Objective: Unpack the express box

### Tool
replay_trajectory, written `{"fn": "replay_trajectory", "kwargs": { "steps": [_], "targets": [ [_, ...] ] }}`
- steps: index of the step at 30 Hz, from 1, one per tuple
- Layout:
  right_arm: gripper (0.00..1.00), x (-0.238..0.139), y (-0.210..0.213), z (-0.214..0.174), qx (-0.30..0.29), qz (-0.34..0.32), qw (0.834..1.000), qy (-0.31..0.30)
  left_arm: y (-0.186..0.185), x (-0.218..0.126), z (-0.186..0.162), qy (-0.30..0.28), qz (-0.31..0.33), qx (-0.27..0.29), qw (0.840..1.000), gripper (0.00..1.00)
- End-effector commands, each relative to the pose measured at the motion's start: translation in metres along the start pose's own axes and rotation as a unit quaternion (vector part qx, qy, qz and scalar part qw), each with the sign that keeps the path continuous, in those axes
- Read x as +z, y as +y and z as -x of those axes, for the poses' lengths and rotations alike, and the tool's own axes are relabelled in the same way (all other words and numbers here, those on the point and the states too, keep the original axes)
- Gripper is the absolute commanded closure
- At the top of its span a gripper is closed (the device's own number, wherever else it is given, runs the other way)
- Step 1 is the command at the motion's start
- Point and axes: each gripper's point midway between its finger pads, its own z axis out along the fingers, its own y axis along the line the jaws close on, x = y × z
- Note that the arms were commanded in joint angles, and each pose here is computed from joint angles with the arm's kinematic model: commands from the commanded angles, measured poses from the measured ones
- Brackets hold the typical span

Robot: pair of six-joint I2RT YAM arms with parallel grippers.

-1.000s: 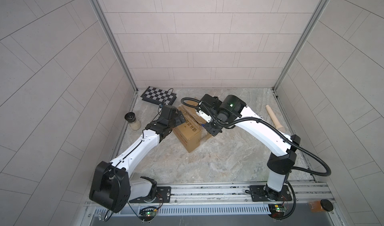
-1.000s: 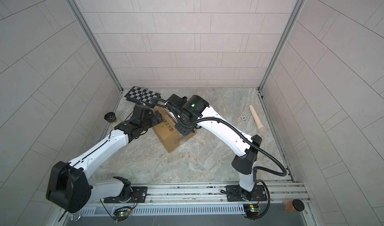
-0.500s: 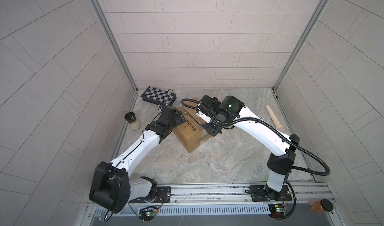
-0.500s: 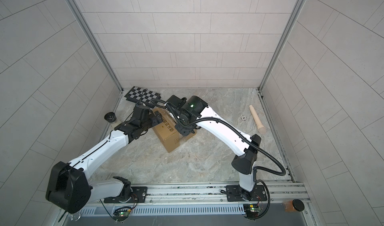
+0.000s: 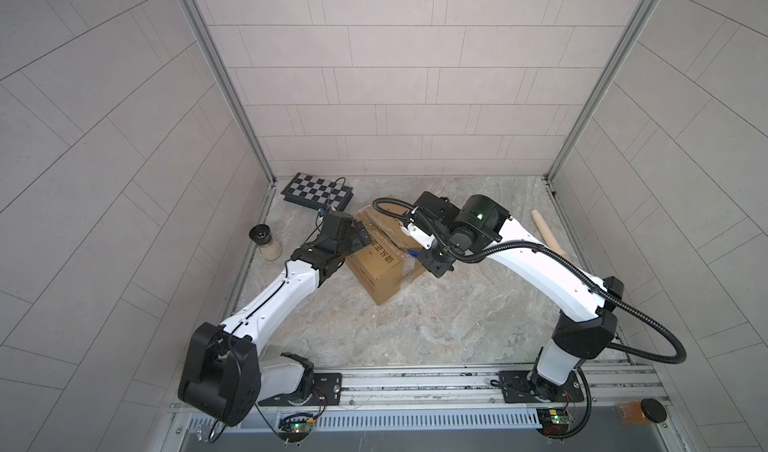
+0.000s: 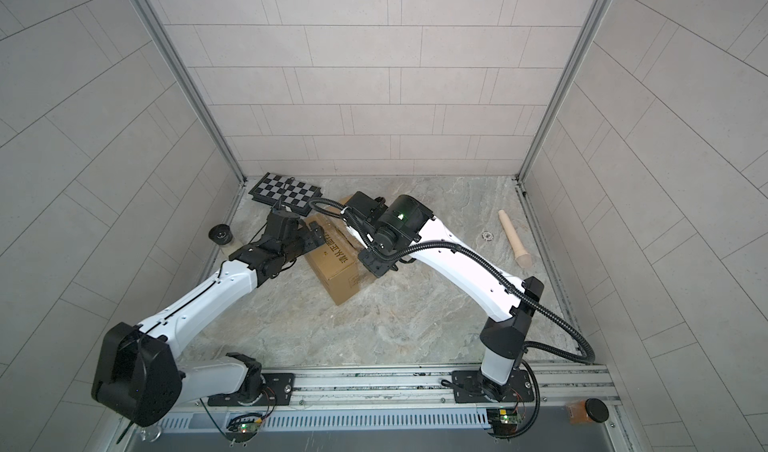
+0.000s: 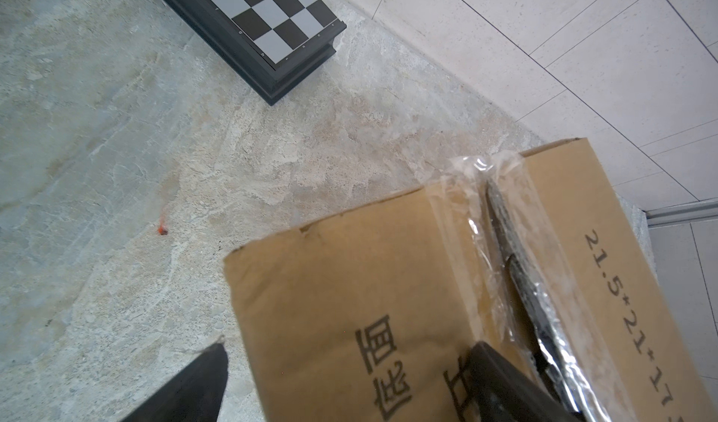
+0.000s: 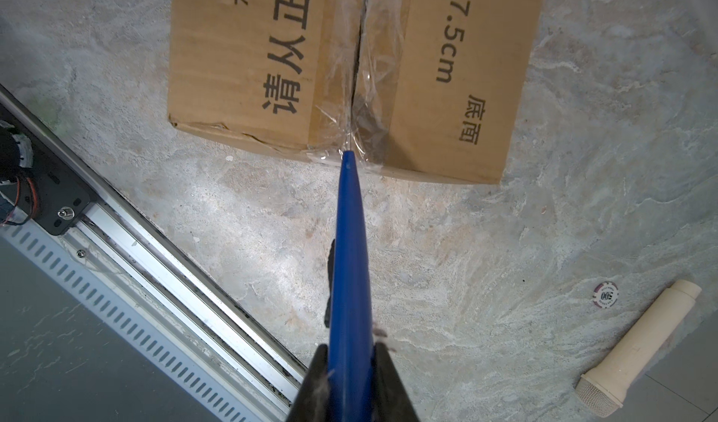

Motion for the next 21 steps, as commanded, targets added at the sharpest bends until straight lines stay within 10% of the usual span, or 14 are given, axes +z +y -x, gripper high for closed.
{"fn": "replay_trajectory", "kwargs": {
  "steps": [1, 21],
  "targets": [
    [1.0, 0.005, 0.005, -0.029, -0.01, 0.011, 0.998, 0.068, 0.069, 0.013, -0.057, 0.094, 0.13, 0.039, 0.986, 0.01],
    [1.0, 0.039, 0.017, 0.011, -0.022, 0.024, 0.998, 0.062, 0.066, 0.01, -0.057, 0.09, 0.119, 0.03, 0.988, 0.01]
  ]
}}
